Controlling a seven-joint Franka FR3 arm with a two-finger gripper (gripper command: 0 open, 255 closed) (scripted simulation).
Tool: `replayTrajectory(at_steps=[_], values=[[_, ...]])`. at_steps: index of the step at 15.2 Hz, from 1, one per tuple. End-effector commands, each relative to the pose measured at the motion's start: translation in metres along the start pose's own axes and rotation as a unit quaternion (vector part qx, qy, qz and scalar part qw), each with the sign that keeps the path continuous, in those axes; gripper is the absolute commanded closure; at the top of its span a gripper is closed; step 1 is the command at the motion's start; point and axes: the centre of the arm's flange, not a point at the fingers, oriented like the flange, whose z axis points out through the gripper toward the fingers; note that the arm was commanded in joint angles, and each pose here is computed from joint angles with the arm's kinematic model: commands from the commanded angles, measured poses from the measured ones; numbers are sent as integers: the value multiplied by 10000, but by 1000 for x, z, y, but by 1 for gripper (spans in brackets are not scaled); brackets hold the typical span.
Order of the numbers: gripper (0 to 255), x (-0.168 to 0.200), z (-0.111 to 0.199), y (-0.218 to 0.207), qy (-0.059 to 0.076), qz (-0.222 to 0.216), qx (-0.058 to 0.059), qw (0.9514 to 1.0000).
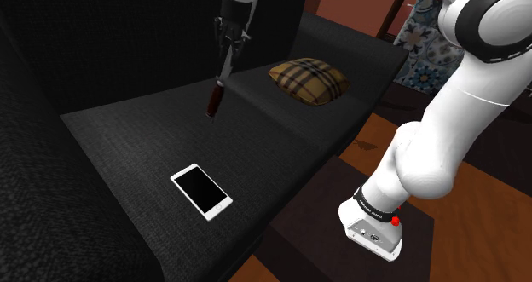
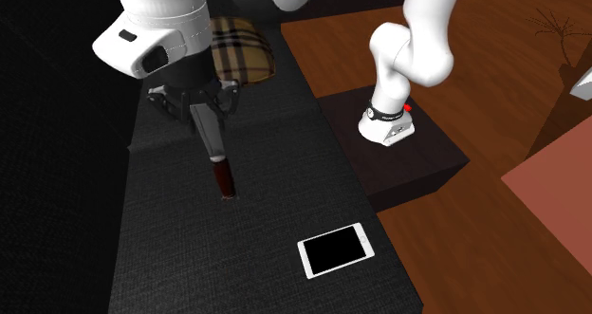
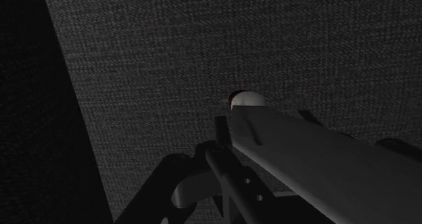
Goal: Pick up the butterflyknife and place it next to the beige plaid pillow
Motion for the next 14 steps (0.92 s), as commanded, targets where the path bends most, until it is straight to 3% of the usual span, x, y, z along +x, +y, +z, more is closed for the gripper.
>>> replayTrajectory(at_steps=[1, 7, 14], values=[[255, -25, 1, -1, 2, -6, -1, 10000], [255, -101, 2, -7, 2, -6, -1, 10000], [255, -100, 38, -11, 2, -6, -1, 10000]])
